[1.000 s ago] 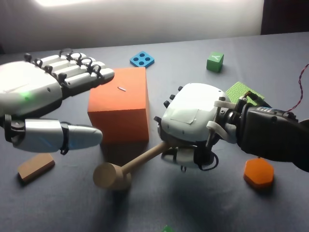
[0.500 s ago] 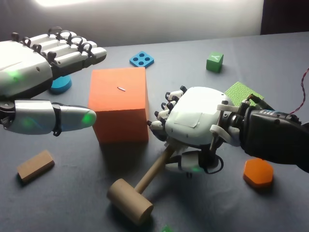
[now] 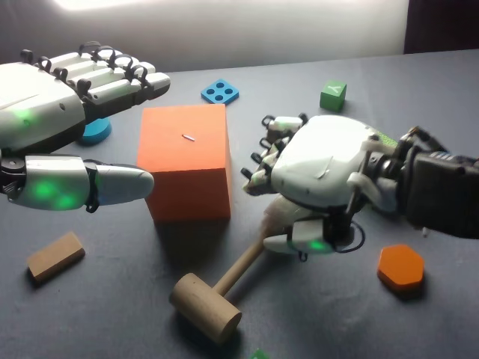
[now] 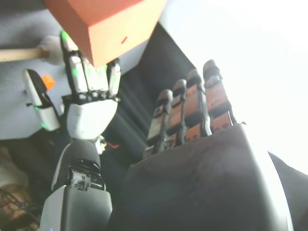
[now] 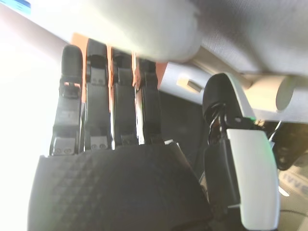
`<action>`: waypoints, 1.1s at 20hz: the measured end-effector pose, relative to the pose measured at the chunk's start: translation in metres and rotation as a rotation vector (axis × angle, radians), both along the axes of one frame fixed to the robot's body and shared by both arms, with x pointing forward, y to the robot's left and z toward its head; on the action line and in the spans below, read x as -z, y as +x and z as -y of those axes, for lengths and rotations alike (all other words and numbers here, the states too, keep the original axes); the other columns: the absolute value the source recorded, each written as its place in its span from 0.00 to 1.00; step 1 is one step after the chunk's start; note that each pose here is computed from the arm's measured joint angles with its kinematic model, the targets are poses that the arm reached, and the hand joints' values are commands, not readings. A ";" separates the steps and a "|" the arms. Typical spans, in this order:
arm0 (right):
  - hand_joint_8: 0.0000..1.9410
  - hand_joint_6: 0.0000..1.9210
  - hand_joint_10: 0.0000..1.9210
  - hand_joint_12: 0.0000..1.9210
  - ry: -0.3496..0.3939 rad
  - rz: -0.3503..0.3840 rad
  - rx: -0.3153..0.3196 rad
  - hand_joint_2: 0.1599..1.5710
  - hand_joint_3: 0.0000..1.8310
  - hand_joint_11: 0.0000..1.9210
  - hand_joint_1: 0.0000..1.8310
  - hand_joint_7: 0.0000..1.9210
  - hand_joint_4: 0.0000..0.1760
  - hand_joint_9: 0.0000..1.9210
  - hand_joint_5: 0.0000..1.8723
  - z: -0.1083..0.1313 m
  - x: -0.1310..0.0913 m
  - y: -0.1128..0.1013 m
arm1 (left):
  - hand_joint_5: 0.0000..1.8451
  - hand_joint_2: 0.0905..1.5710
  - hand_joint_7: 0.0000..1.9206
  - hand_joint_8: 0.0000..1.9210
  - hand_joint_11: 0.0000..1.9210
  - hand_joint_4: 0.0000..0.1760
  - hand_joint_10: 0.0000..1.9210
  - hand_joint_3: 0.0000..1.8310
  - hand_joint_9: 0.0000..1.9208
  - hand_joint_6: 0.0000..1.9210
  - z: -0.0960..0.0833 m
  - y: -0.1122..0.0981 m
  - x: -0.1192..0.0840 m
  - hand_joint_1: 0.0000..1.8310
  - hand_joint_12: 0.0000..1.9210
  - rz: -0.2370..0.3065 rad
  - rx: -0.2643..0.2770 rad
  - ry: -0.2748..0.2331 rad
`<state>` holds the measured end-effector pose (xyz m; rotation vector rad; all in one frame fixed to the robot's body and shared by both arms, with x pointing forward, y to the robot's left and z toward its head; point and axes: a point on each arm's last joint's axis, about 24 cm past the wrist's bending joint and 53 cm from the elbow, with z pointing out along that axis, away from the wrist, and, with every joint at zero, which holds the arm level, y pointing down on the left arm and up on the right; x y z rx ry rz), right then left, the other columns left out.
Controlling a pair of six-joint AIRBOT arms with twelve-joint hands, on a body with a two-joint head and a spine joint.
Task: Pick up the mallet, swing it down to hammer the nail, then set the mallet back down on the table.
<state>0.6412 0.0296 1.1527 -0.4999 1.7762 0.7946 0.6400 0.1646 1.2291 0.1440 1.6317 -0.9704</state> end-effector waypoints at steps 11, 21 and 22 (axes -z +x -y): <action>0.01 0.00 0.01 0.47 0.153 -0.133 0.065 0.78 0.00 0.00 0.13 0.21 0.00 0.19 0.22 0.072 -0.069 -0.026 | 0.02 0.77 0.03 0.00 0.01 0.00 0.00 0.00 0.02 0.00 0.005 -0.008 -0.001 0.00 0.04 0.000 0.015 0.000; 0.99 0.88 1.00 1.00 0.115 -0.158 0.134 0.74 0.00 0.28 0.29 0.17 0.00 0.24 0.18 0.101 -0.045 -0.030 | 0.14 0.76 0.13 1.00 0.22 0.00 0.99 0.00 0.17 1.00 0.014 -0.012 -0.004 0.24 0.99 0.006 0.031 -0.003; 1.00 0.98 1.00 1.00 0.109 -0.167 0.130 0.73 0.00 0.29 0.30 0.17 0.00 0.25 0.16 0.100 -0.041 -0.032 | 0.14 0.75 0.12 1.00 0.19 0.00 1.00 0.00 0.16 1.00 0.015 -0.013 -0.006 0.24 1.00 0.009 0.031 -0.008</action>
